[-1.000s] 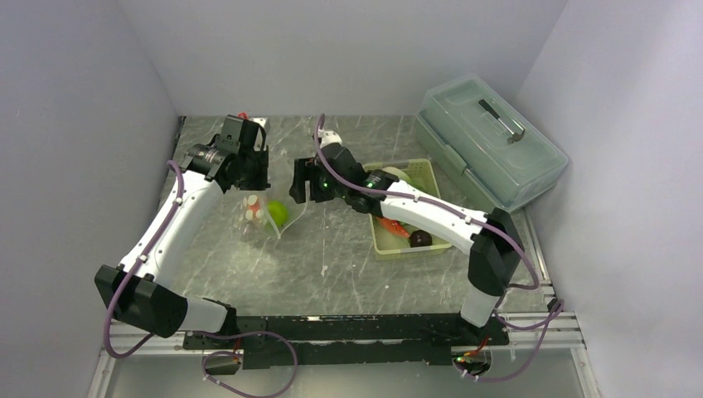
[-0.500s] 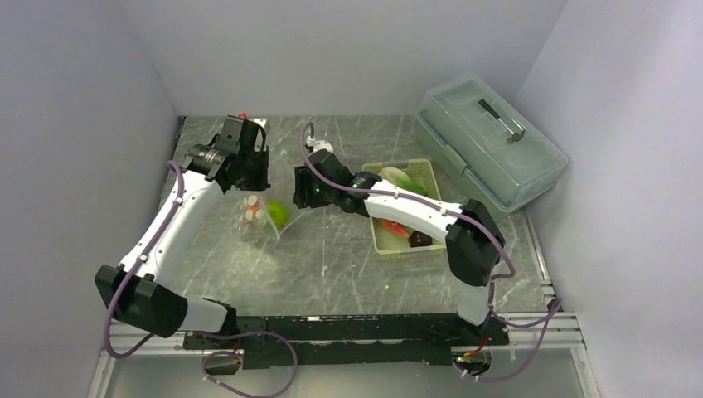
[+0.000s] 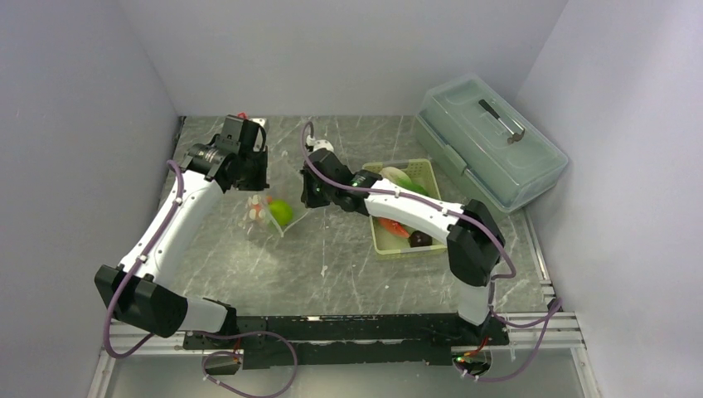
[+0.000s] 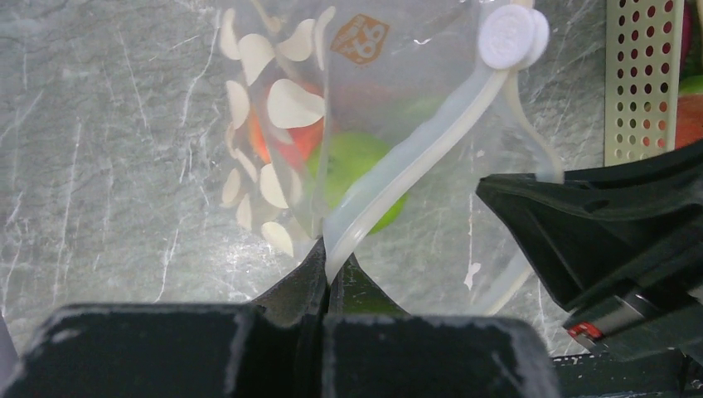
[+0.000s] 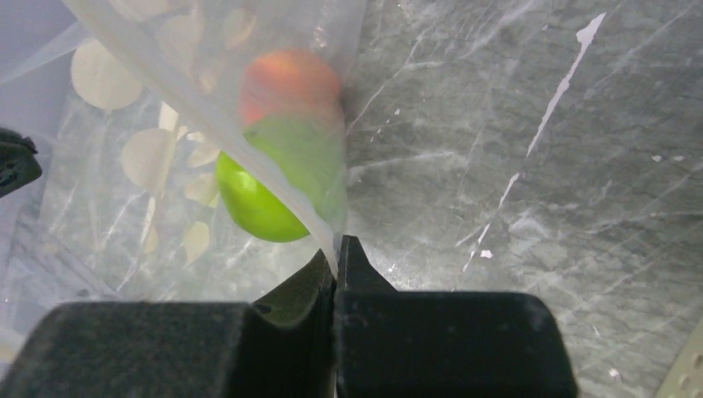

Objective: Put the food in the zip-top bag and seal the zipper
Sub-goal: Adjust the zipper food storage bag at the center of the board.

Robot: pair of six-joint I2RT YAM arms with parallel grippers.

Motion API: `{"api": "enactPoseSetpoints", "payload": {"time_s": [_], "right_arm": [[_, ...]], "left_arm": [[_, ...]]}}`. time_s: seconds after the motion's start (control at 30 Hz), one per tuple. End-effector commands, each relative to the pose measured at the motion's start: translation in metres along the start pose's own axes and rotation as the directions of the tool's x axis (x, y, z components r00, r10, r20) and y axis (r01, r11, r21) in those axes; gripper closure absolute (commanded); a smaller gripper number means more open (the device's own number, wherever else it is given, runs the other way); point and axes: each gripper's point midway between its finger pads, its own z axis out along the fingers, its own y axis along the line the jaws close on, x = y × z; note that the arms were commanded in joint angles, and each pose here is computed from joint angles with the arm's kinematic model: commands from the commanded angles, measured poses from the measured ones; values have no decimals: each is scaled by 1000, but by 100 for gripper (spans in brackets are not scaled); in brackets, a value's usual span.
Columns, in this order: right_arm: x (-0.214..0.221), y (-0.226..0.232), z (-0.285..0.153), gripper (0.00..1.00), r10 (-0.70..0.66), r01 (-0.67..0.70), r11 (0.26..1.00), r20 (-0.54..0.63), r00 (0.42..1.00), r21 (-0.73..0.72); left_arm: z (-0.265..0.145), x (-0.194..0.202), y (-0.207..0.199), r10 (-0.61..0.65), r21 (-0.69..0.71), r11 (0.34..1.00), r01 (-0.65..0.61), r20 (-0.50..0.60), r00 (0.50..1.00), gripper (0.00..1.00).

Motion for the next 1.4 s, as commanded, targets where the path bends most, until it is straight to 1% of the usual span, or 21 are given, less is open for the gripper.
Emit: {"api": "enactPoseSetpoints", "payload": {"time_s": [0.0,0.13,0.27,0.53,0.67,0.73,0.83,0.87,0.93,1.0,1.1,1.17,1.23,1.27,1.3,1.37], "right_arm": [[-55,22,-50,100,-20,27,999,151,988,-41],[-78,28,-83,100,-51,62,997,206,977,-49],[-90,29,-110,100,-84,98,994,237,968,-47],[-88,27,-145,100,-138,152,988,233,963,-43],[-85,23,-157,100,-153,163,986,225,962,-26],[-79,15,-152,100,-155,158,988,206,966,3],[-56,-1,-123,100,-144,139,989,155,977,42],[-47,-9,-108,100,-129,123,991,131,983,49],[-26,-29,-76,100,-80,76,995,57,995,61],[-10,-48,-55,100,-57,55,993,16,998,100],[-1,-62,-45,100,-43,45,990,-19,999,133],[-10,-57,-54,100,-52,50,992,8,999,120],[-28,-51,-69,100,-65,59,992,56,996,111],[-39,-47,-77,100,-76,67,992,82,994,109],[-49,-43,-86,100,-79,68,992,104,991,106],[-67,-34,-105,100,-84,71,994,153,985,88]], "left_arm": [[-26,-21,5,-9,-25,1000,12,84,996,100],[-39,-25,2,-17,-14,1000,18,95,995,100],[-51,-25,-3,-30,17,999,28,105,994,100],[-60,-13,-21,-35,119,993,28,56,998,100],[-67,-9,-40,-27,227,974,19,29,999,100],[-68,-8,-45,-29,255,967,21,27,999,100],[-49,-5,-52,-40,279,960,38,2,999,100],[-36,-3,-53,-48,276,960,49,-12,999,100],[6,17,-47,-65,202,975,89,-118,991,100],[36,33,-42,-88,137,984,116,-196,977,100],[59,45,-42,-118,114,982,148,-236,965,100],[56,39,-47,-121,134,979,154,-227,966,100],[42,25,-50,-114,156,977,144,-188,976,100],[29,9,-53,-111,172,976,135,-146,983,100],[20,4,-53,-105,174,977,126,-127,986,100],[-8,-24,-56,-100,206,973,104,-34,994,100]]}}
